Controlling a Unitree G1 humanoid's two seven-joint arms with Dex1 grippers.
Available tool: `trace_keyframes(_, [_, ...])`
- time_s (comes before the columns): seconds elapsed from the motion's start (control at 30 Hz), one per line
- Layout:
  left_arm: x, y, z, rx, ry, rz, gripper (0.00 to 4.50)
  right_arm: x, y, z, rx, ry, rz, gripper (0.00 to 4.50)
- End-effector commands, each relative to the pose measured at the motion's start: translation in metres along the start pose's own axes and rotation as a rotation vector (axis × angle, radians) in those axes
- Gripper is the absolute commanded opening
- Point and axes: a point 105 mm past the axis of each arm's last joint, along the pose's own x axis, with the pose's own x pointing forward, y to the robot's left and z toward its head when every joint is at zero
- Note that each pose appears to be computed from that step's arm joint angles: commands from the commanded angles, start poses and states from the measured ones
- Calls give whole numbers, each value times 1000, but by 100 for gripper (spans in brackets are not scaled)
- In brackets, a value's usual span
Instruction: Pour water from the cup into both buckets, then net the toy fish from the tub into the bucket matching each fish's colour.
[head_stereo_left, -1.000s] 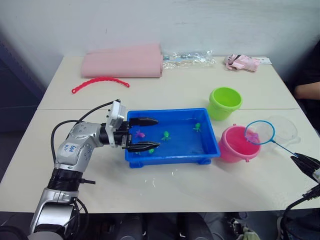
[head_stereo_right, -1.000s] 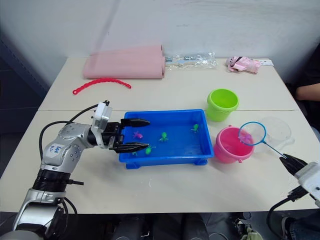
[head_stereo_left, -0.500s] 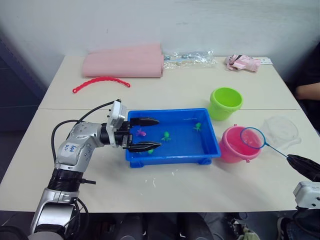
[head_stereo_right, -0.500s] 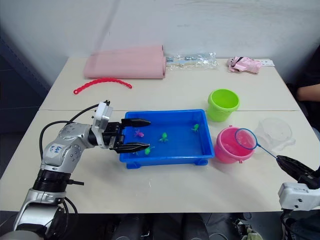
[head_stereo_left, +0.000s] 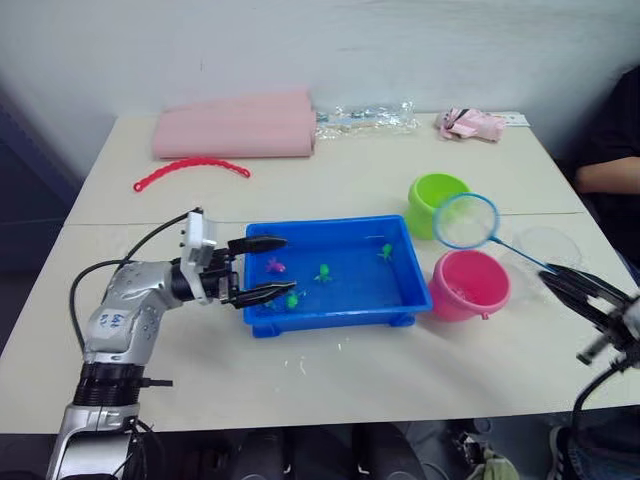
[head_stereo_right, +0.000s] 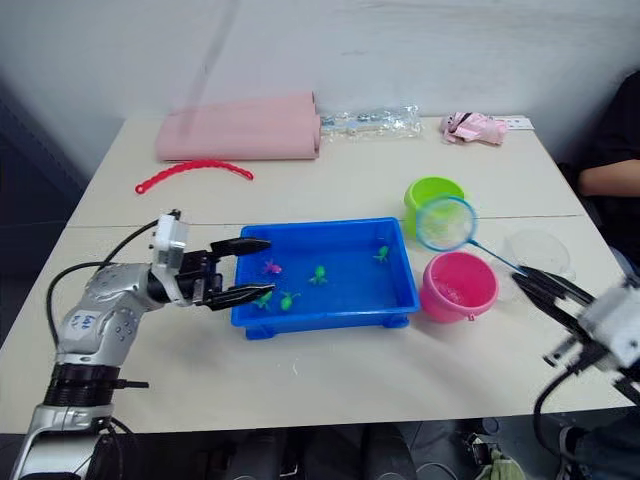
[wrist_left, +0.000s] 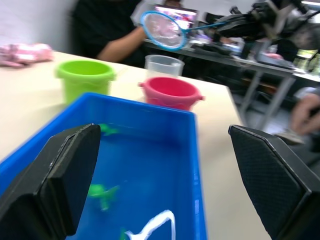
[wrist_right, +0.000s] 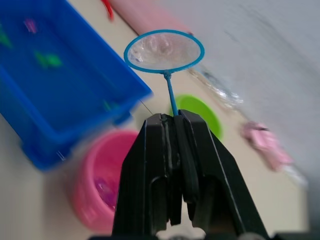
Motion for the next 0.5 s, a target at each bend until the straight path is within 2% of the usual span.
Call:
trace_keyframes(0.03, [-29,1,17,58,-10,105,445,39,20,1,195,-29,142,0])
trace_keyframes(0.17, [-62,-3,11,50,66,213,445,87,34,-7,281,34,237,0])
trace_keyframes(0.27, [-76,-6,10,47,106,259,445,116,39,-13,284,84,274,0])
trace_keyframes(0.5, [-84,-15,4,26,183,283,445,152,49,-36,217,202,330,0])
